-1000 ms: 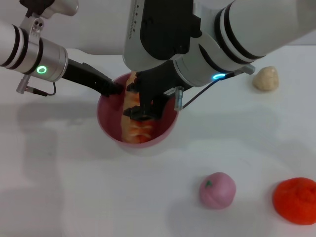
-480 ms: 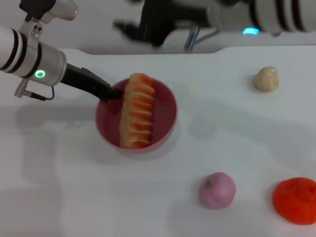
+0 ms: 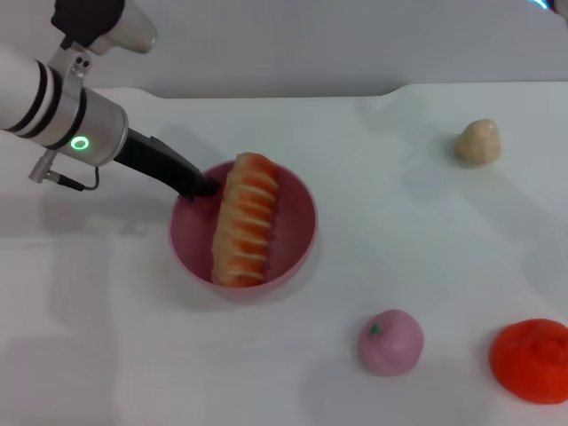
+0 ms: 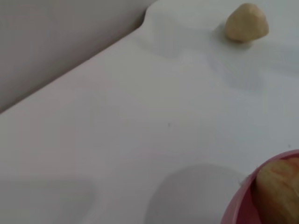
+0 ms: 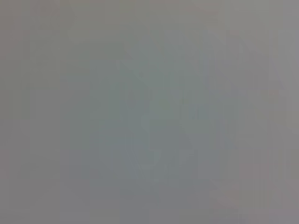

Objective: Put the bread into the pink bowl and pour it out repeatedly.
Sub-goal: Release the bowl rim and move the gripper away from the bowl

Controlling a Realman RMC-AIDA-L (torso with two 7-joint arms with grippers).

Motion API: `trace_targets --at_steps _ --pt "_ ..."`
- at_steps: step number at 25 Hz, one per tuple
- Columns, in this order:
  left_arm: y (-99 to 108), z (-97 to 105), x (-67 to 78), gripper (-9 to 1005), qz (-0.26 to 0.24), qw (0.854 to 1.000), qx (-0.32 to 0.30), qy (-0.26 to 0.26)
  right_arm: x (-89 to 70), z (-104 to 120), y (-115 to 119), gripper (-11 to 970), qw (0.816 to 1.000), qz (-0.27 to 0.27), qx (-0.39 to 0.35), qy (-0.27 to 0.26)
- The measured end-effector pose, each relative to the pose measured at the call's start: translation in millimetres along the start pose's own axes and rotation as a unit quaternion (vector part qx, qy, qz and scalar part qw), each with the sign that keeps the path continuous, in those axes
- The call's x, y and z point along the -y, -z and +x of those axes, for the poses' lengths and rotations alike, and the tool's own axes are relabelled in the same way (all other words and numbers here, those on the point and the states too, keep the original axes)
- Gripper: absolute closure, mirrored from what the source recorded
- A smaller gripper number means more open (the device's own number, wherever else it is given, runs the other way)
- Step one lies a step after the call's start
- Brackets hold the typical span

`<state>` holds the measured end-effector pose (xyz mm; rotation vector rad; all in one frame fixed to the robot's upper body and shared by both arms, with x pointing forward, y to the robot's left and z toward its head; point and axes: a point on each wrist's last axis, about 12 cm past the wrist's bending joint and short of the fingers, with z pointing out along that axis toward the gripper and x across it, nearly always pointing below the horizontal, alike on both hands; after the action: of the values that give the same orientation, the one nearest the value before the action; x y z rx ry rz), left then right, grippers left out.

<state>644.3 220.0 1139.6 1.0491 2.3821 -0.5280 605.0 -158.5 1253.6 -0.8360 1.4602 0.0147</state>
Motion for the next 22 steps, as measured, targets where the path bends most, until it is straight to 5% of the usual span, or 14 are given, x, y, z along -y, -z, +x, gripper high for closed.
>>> trace_targets --at_steps 4,10,19,22 --pt "-1.6 -0.5 1.5 953 0.000 1.000 -0.001 0.000 2.1 23.6 -4.3 465 0.998 0.057 0.007 -0.008" --pt "-3.5 0.7 1.7 953 -0.001 1.000 0.001 0.004 -21.6 47.7 -3.6 464 0.986 0.150 0.072 0.002" --pt "-5.1 2.3 0.8 953 -0.006 1.000 0.006 0.008 -13.7 96.2 23.2 464 0.943 0.233 0.144 -0.191" --pt "-5.8 2.1 1.2 953 -0.006 1.000 0.010 0.010 -11.3 105.9 29.3 464 0.936 0.242 0.141 -0.213"
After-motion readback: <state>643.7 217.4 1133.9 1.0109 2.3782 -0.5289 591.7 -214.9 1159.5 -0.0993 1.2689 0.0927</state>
